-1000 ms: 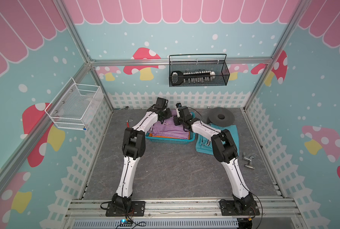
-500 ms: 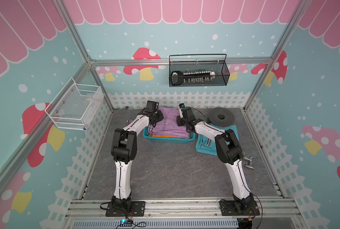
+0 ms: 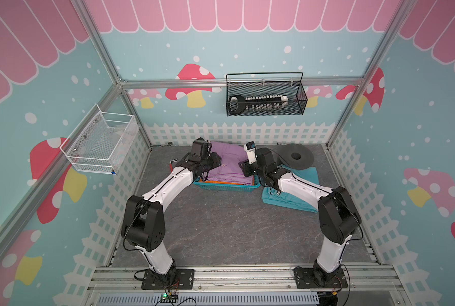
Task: Put the folded long pants in the basket
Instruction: Place the long pant in the basket, then move the long pant to the center of the board.
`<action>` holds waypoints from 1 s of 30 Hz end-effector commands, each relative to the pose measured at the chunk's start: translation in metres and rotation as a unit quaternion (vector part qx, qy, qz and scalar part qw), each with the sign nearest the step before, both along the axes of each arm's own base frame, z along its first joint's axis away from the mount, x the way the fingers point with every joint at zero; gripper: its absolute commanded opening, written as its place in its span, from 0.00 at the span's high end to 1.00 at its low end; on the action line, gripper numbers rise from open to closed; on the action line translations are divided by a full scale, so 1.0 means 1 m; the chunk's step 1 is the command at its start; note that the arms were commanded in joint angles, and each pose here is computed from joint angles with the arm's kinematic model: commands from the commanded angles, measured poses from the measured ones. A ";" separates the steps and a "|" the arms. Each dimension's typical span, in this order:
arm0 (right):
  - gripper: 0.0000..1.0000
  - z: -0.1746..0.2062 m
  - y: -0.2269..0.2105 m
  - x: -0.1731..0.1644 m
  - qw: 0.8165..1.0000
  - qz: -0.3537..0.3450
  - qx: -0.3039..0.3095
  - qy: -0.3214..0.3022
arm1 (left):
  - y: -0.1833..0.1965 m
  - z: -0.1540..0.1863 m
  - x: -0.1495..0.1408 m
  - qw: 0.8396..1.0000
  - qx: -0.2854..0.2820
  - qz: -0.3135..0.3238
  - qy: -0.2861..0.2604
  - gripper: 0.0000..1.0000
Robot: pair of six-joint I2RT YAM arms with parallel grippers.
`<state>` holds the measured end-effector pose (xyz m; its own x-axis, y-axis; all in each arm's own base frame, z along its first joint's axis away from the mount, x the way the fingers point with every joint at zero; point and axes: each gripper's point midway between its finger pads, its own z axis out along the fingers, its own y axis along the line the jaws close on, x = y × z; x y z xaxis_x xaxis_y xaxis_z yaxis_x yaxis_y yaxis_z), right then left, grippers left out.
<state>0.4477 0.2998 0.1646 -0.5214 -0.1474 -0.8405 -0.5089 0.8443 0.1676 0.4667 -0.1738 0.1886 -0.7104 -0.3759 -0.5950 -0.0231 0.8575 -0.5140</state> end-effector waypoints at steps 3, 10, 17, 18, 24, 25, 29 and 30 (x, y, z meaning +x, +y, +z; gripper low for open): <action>0.57 -0.061 -0.008 -0.019 0.998 0.008 -0.028 0.059 | 0.004 -0.057 0.011 0.999 -0.014 -0.013 0.045 0.55; 0.54 -0.069 -0.015 -0.019 0.996 0.005 -0.059 0.073 | 0.010 -0.083 0.006 0.998 -0.016 -0.008 0.068 0.54; 0.48 0.023 -0.016 -0.024 1.000 0.005 -0.001 -0.015 | -0.012 0.020 -0.044 0.997 -0.050 -0.046 -0.035 0.51; 0.45 0.041 -0.021 -0.030 0.999 0.001 0.011 -0.034 | -0.019 0.040 -0.057 0.995 -0.052 -0.054 -0.059 0.46; 0.18 0.112 -0.092 -0.095 0.978 -0.097 0.134 -0.130 | -0.070 0.107 -0.165 0.972 -0.099 -0.141 -0.161 0.01; 0.13 0.110 -0.110 -0.108 0.970 -0.129 0.158 -0.134 | -0.074 0.105 -0.180 0.968 -0.115 -0.153 -0.160 0.01; 0.00 0.067 -0.175 -0.147 0.922 -0.266 0.265 -0.095 | -0.067 0.074 -0.216 0.965 -0.171 -0.152 -0.131 0.01; 0.00 0.051 -0.188 -0.156 0.907 -0.299 0.286 -0.077 | -0.063 0.064 -0.222 0.964 -0.186 -0.147 -0.124 0.01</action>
<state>0.2970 0.1498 0.2709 -0.2086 0.4088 -0.8885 -0.2987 0.8384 0.4559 0.2514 -0.2421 0.2978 -0.5940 -0.3655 -0.7166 0.4645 0.5714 -0.6765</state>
